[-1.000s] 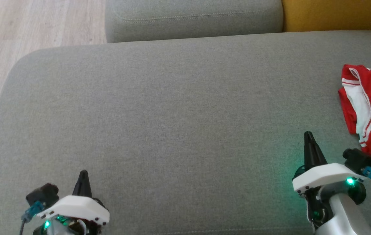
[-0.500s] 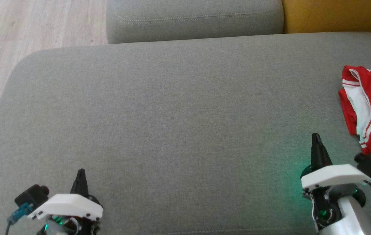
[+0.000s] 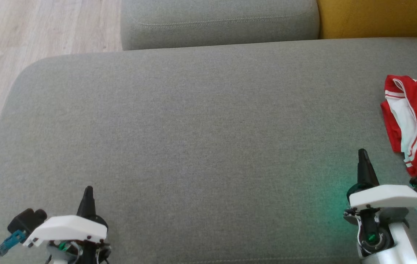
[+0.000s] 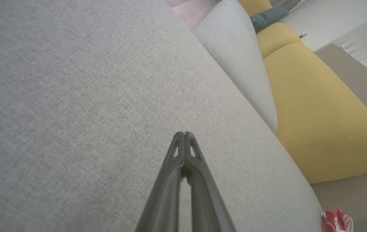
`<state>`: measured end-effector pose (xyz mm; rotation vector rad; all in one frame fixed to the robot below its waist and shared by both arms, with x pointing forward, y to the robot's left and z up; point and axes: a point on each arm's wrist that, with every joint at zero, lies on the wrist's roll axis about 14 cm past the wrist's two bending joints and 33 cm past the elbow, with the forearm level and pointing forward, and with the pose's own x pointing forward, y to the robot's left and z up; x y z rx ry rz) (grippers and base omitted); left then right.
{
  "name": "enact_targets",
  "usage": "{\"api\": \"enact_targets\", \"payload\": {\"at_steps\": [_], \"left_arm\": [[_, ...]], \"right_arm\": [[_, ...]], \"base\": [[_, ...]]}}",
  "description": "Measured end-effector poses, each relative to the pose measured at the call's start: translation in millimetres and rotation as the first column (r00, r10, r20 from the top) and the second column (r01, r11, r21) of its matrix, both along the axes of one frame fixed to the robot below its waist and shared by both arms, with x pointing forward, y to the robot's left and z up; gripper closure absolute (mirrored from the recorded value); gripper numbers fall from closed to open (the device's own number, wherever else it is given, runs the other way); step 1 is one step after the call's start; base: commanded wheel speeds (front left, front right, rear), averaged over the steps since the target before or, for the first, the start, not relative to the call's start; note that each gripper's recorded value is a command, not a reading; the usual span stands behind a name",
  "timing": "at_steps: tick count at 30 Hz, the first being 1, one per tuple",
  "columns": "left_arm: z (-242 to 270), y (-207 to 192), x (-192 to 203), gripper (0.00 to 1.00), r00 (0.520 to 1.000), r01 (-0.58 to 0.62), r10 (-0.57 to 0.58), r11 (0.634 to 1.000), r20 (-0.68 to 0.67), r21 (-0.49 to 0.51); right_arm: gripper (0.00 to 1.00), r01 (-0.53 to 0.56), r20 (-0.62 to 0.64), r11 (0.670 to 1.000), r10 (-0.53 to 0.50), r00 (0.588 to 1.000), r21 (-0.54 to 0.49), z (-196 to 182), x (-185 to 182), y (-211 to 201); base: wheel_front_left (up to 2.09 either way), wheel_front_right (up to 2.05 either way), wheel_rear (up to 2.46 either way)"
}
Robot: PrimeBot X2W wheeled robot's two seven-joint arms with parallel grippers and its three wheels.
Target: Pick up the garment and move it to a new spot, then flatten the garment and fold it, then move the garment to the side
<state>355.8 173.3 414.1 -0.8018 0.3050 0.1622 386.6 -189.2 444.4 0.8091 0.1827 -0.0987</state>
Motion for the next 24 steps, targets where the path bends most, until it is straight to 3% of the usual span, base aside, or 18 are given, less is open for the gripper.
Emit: {"api": "enact_targets", "payload": {"at_steps": [13,24], "left_arm": [[7,0,3,1.00,0.999,-0.029,0.032,0.988,0.020,-0.154],[16,4,6,1.00,0.997,-0.054,0.068,0.958,0.043,-0.283]], "right_arm": [[1.00,0.032,0.019,0.988,-0.035,0.999,0.151,8,1,-3],[1.00,0.055,0.026,0.959,-0.065,0.998,0.277,12,-1,-6]], "base": [[0.00,0.00,0.00],[0.00,0.00,0.00]]}}
